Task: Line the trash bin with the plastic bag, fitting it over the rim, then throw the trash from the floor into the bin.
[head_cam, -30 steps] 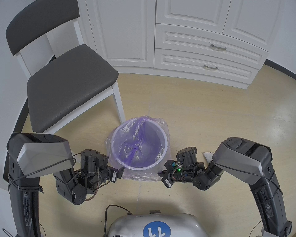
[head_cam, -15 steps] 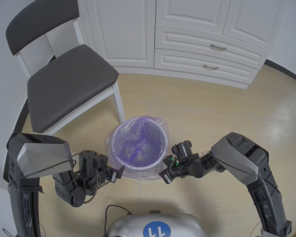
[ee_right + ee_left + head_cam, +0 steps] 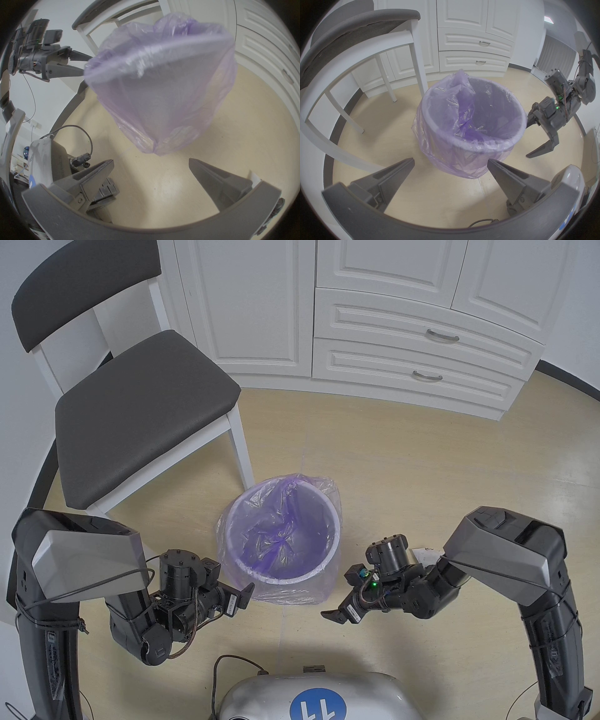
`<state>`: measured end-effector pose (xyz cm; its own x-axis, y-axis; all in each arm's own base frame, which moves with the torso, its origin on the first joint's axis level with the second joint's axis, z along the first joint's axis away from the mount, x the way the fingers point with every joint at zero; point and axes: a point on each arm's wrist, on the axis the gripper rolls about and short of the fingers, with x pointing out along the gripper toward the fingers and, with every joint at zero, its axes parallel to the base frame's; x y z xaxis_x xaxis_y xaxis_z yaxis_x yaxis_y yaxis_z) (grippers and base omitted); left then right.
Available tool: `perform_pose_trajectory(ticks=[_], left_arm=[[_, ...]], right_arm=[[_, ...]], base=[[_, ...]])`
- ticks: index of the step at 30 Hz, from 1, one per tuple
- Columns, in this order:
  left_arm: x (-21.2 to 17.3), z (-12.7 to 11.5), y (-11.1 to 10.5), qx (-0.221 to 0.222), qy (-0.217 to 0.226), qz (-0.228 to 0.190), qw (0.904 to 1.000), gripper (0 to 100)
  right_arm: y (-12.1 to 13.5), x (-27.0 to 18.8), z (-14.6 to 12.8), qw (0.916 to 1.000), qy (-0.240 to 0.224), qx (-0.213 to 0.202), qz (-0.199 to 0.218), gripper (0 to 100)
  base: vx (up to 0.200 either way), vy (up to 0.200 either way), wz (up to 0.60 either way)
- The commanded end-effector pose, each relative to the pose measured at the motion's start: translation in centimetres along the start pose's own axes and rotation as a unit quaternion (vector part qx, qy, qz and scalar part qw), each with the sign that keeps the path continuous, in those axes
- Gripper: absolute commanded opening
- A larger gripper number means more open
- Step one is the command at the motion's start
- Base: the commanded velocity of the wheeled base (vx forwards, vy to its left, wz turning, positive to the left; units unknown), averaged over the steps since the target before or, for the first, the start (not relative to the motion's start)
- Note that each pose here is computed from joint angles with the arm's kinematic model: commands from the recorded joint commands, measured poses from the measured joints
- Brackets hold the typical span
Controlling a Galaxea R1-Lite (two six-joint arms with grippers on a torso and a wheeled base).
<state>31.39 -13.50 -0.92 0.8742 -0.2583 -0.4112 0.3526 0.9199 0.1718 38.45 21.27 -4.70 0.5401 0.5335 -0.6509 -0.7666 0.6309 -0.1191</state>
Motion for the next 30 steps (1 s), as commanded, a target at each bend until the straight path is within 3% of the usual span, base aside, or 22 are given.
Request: perform_pose_trajectory(ticks=[1, 4, 5, 7, 13, 14, 18, 24, 30], left_arm=[[-1.6, 0.7, 0.0, 0.001, -0.008, -0.008, 0.9999, 100], [-3.2, 2.2, 0.4, 0.002, -0.031, -0.006, 0.9995, 100], [-3.2, 2.2, 0.4, 0.002, -0.031, -0.006, 0.9995, 100], [-4.8, 3.2, 0.7, 0.003, -0.045, -0.015, 0.9989, 100], [-6.1, 4.8, 1.9, 0.000, -0.073, -0.012, 0.9972, 100], [-5.8, 6.0, 2.6, 0.013, -0.086, 0.000, 0.9962, 100], [-5.7, 8.8, 2.5, 0.025, -0.077, 0.001, 0.9967, 100], [-3.3, 13.6, -0.2, 0.039, -0.056, 0.011, 0.9976, 100], [0.9, 14.6, -2.9, 0.062, -0.019, 0.029, 0.9975, 100]], right_arm=[[1.2, -7.3, 2.1, 0.9967, -0.057, -0.020, -0.055, 100], [2.6, -10.7, 2.0, 0.9875, -0.108, 0.009, -0.114, 100], [2.6, -10.7, 2.0, 0.9875, -0.108, 0.009, -0.114, 100], [3.8, -13.4, 1.9, 0.9782, -0.147, 0.042, -0.140, 100], [5.4, -17.6, 0.8, 0.9598, -0.174, 0.109, -0.191, 100], [5.2, -18.5, 0.8, 0.9486, -0.186, 0.133, -0.219, 100], [3.2, -19.5, 0.9, 0.9260, -0.214, 0.182, -0.252, 100], [2.6, -19.8, 1.3, 0.9209, -0.223, 0.180, -0.264, 100], [2.7, -21.3, 1.6, 0.9199, -0.232, 0.160, -0.273, 100]], base=[[0.000, 0.000, 0.00], [0.000, 0.000, 0.00], [0.000, 0.000, 0.00], [0.000, 0.000, 0.00], [0.000, 0.000, 0.00], [0.000, 0.000, 0.00], [0.000, 0.000, 0.00], [0.000, 0.000, 0.00], [0.000, 0.000, 0.00]])
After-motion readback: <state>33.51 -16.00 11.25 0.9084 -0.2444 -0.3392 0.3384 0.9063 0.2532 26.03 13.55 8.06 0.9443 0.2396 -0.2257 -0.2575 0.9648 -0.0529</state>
